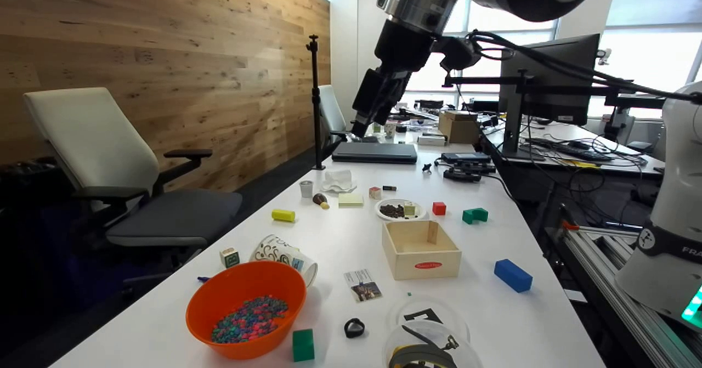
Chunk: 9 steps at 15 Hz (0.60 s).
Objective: Put the right yellow block upright
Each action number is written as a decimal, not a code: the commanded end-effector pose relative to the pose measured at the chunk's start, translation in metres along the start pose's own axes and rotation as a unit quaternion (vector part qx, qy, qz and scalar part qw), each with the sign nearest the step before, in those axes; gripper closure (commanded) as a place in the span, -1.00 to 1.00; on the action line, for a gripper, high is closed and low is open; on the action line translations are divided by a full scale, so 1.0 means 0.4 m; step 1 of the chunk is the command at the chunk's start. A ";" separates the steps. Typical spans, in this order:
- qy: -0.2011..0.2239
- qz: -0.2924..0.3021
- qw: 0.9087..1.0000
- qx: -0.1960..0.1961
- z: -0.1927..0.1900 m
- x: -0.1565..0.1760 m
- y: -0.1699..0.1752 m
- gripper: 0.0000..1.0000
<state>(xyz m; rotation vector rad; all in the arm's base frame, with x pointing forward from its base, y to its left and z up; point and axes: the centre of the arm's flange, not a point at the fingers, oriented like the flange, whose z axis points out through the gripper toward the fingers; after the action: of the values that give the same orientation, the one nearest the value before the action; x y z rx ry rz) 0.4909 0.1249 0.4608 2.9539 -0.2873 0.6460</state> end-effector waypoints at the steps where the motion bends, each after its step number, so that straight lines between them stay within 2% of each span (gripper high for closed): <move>1: 0.003 0.010 1.000 -0.004 0.009 0.019 0.006 -1.00; 6: 0.002 0.024 1.000 -0.005 0.030 0.052 0.009 -1.00; 9: 0.010 0.040 0.999 -0.001 0.087 0.094 0.021 -1.00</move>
<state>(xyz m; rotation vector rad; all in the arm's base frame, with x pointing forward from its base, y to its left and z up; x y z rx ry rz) 0.5149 0.1133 0.4567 2.9485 -0.3690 0.6464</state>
